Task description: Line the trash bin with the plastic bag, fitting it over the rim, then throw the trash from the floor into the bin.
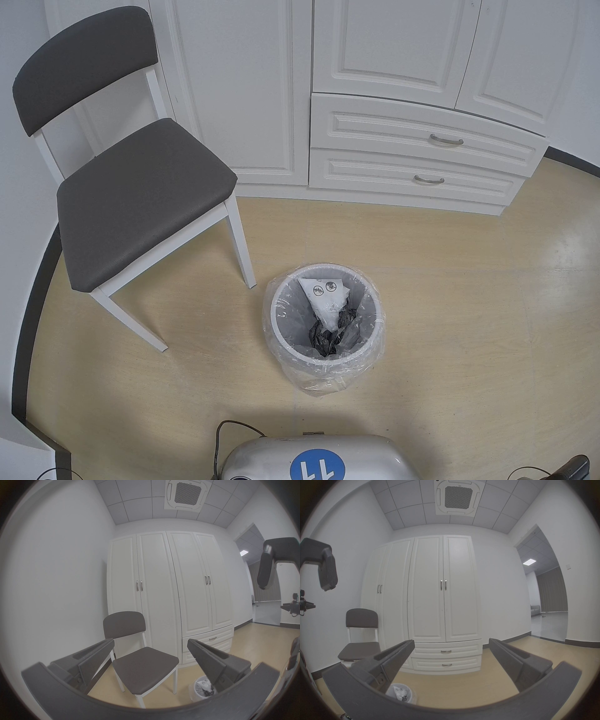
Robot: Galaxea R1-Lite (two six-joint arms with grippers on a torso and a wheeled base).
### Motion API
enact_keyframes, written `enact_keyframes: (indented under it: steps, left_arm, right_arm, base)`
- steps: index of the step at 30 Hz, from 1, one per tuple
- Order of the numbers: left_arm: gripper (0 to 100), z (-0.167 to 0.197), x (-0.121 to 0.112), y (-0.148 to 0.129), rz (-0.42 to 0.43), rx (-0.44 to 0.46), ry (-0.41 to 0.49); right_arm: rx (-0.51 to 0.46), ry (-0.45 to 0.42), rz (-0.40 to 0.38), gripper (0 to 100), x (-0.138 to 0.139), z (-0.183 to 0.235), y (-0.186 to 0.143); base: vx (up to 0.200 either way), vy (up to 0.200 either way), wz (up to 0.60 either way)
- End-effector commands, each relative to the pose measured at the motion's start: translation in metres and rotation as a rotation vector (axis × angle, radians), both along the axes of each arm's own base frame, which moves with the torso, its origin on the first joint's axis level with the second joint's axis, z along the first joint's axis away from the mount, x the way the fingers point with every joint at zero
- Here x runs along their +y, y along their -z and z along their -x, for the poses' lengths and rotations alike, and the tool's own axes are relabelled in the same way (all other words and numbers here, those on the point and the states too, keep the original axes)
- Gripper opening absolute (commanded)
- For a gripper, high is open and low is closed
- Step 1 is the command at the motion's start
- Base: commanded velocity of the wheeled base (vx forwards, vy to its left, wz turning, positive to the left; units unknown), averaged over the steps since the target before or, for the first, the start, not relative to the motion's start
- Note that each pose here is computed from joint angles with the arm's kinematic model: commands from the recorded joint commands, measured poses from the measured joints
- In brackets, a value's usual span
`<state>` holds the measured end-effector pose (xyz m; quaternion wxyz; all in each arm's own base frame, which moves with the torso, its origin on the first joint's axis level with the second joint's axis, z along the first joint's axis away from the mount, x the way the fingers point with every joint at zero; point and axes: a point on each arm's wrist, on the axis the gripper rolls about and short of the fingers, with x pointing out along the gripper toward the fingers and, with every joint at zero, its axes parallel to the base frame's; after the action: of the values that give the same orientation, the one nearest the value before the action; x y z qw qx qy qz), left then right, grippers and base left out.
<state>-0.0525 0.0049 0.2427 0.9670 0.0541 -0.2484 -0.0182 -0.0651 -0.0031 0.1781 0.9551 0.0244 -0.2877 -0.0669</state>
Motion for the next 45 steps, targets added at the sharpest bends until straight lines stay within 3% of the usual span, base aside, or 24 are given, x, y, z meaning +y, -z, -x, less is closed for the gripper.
enact_keyframes:
  steps: [1,18,23,28,32,37,45]
  left_arm:
    - [100,0.001,-0.001,0.007,0.000,0.005,-0.013]
    - [100,0.016,-0.004,0.039,0.004,-0.018,-0.069]
    - [100,0.020,-0.006,0.062,-0.014,0.032,-0.033]
    - [100,0.009,-0.006,0.078,0.066,0.102,0.002]
    - [100,-0.007,-0.006,0.102,0.066,0.187,-0.002]
    - [100,-0.022,-0.006,0.129,0.063,0.199,-0.003]
    - [100,-0.028,-0.005,0.148,0.069,0.314,-0.012]
  right_arm:
    - [0.013,-0.008,0.001,100,0.000,-0.003,0.008]
    - [0.153,-0.106,0.053,100,0.003,-0.025,0.043]
    - [0.191,-0.107,0.050,100,0.003,-0.031,0.056]
    - [0.200,-0.107,0.051,100,0.003,-0.034,0.063]
    - [0.205,-0.108,0.048,100,0.003,-0.035,0.064]
    - [0.237,-0.109,0.047,100,0.003,-0.036,0.067]
    - [0.330,-0.112,0.041,100,0.003,-0.039,0.076]
  base:
    - [0.000,0.000,0.00]
    - [0.000,0.000,0.00]
    - [0.000,0.000,0.00]
    - [0.000,0.000,0.00]
    - [0.000,0.000,0.00]
    - [0.000,0.000,0.00]
    - [0.000,0.000,0.00]
